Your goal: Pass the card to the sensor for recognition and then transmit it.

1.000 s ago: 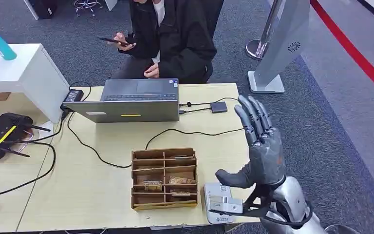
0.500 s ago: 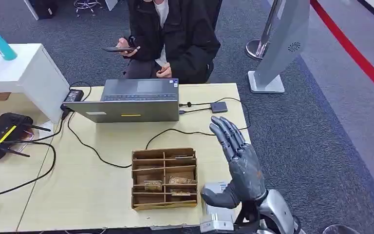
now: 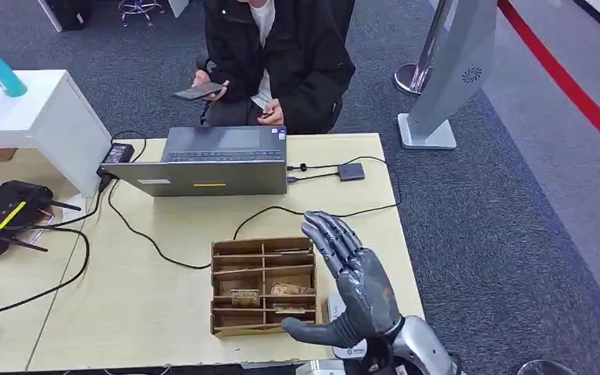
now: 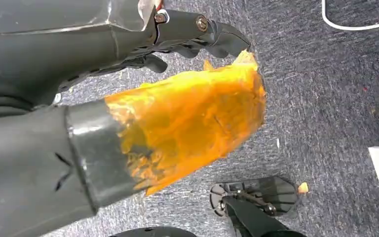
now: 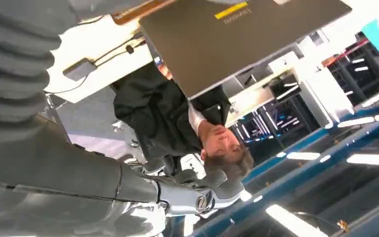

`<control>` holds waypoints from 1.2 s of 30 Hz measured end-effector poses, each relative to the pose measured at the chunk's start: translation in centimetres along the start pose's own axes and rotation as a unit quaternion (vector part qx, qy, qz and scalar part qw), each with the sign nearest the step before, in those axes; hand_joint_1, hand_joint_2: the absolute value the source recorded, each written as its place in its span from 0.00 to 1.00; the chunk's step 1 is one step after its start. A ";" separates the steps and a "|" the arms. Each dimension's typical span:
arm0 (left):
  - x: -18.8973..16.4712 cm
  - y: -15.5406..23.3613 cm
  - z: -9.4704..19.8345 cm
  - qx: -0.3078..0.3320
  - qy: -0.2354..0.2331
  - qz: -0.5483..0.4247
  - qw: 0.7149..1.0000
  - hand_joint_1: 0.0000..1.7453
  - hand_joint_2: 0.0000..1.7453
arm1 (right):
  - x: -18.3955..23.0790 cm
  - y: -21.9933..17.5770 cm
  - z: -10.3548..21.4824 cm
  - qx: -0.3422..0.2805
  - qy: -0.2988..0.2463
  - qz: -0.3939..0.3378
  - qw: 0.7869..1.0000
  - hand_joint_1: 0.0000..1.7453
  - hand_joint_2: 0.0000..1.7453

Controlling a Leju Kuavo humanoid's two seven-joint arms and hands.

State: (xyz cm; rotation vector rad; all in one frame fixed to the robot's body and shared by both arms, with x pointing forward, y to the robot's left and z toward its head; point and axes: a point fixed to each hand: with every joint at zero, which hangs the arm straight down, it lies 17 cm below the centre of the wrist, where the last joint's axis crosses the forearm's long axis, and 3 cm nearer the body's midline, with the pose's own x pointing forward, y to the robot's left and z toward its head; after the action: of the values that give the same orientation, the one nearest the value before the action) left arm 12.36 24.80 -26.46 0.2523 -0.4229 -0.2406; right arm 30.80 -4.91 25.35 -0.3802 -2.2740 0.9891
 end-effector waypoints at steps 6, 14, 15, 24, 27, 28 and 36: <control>0.1 -0.2 0.0 -0.001 0.001 0.002 1.000 0.00 0.00 | -0.7 0.9 -0.2 0.009 0.006 0.047 0.999 0.00 1.00; 0.2 -0.4 0.0 -0.008 0.004 -0.008 1.000 0.00 0.00 | -1.2 2.0 -1.5 0.029 0.004 0.112 0.993 0.00 1.00; 0.3 -0.4 0.0 -0.008 0.004 -0.011 1.000 0.00 0.00 | -1.4 2.2 -1.7 0.034 0.003 0.121 0.992 0.00 1.00; 1.3 -0.2 -0.3 -0.011 -0.003 -0.023 1.000 0.00 0.00 | -2.6 3.8 -3.2 0.067 0.002 0.171 0.983 0.00 1.00; 1.5 -0.2 -0.3 -0.013 -0.003 -0.026 1.000 0.00 0.00 | -3.0 4.5 -3.4 0.082 0.003 0.176 0.981 0.00 1.00; 1.6 -0.3 -0.3 -0.014 -0.003 -0.027 1.000 0.00 0.00 | -3.2 4.8 -3.4 0.089 0.006 0.175 0.980 0.00 1.00; 1.6 -0.3 -0.4 -0.016 -0.002 -0.028 0.999 0.00 0.00 | -4.6 6.8 -3.3 0.136 0.022 0.168 0.976 0.00 1.00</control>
State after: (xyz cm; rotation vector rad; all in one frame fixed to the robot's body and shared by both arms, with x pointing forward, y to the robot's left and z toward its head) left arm 13.88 24.17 -26.27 0.2324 -0.4152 -0.3031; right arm 36.52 -0.68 20.09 -0.6745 -2.0347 1.4262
